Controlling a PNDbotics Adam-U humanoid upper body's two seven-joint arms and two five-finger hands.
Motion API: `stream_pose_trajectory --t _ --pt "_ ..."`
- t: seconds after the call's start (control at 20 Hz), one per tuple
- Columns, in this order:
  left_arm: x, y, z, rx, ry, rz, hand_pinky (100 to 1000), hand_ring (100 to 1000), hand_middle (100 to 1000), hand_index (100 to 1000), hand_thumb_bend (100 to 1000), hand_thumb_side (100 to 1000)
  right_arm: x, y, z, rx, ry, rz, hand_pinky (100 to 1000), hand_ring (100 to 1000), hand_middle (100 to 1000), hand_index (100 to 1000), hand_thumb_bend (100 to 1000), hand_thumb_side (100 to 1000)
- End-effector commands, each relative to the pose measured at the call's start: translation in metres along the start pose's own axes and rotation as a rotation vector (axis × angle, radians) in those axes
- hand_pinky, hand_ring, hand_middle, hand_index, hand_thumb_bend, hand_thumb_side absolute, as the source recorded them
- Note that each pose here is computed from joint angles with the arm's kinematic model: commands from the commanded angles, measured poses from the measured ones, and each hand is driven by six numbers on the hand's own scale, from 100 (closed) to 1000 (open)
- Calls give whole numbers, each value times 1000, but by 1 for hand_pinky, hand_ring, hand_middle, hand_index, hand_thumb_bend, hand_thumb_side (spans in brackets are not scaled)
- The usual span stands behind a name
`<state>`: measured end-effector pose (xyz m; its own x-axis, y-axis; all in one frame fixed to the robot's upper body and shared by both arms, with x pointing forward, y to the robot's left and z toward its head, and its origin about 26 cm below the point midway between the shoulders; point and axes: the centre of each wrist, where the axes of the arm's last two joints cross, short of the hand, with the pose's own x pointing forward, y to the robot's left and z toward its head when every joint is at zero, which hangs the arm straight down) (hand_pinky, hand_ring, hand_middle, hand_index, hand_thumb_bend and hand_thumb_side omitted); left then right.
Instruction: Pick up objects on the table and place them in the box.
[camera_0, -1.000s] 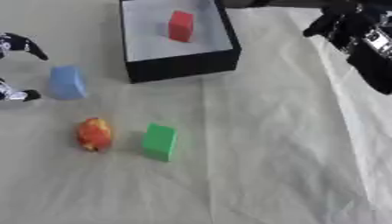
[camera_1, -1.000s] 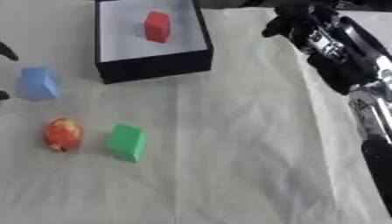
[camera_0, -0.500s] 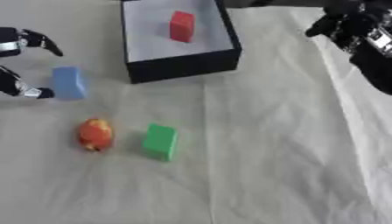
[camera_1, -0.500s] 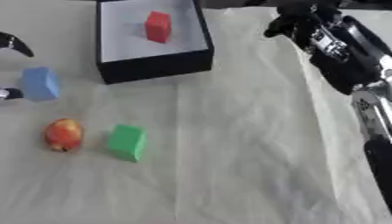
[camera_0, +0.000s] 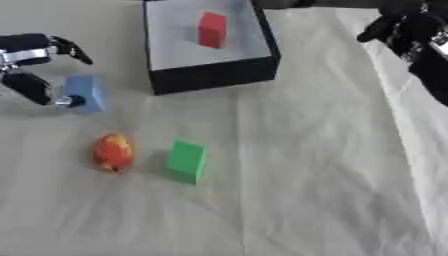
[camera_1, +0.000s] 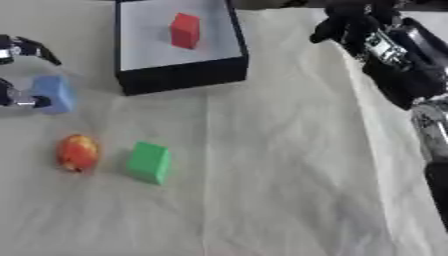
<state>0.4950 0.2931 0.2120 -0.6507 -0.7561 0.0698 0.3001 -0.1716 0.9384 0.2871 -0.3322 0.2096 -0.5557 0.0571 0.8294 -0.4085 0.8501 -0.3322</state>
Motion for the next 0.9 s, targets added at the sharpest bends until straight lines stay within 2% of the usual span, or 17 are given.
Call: stream_pose_trajectory --t 0.05,0.2,0.4,0.5,0.65,0.75,0.9 --pt "-2 15 5 -296 -206 -240 984 895 811 871 476 422 8 -2 -3 14 -17 15 1000 757 664 795 100 557" --pt "-4 9 3 -296 -194 -238 980 891 802 863 458 415 8 -3 -3 15 -16 16 1000 757 664 794 100 558" --pt "-5 7 2 -303 -193 -256 920 861 768 835 439 364 7 -3 -2 8 -7 20 1000 757 664 794 100 560" --pt "-4 8 2 -302 -191 -263 879 820 720 800 377 229 7 -4 -2 4 -7 19 1000 757 665 794 100 560" --pt "-2 12 4 -276 -197 -257 790 717 588 683 219 235 8 -3 -3 8 -8 18 1000 757 665 794 100 558" --pt "2 20 6 -232 -224 -258 752 687 561 658 147 227 9 -4 -2 7 -9 18 1000 757 665 794 100 555" --pt "11 40 14 -113 -276 -226 752 687 560 656 100 221 12 -5 -2 6 -24 17 1000 757 666 795 100 549"
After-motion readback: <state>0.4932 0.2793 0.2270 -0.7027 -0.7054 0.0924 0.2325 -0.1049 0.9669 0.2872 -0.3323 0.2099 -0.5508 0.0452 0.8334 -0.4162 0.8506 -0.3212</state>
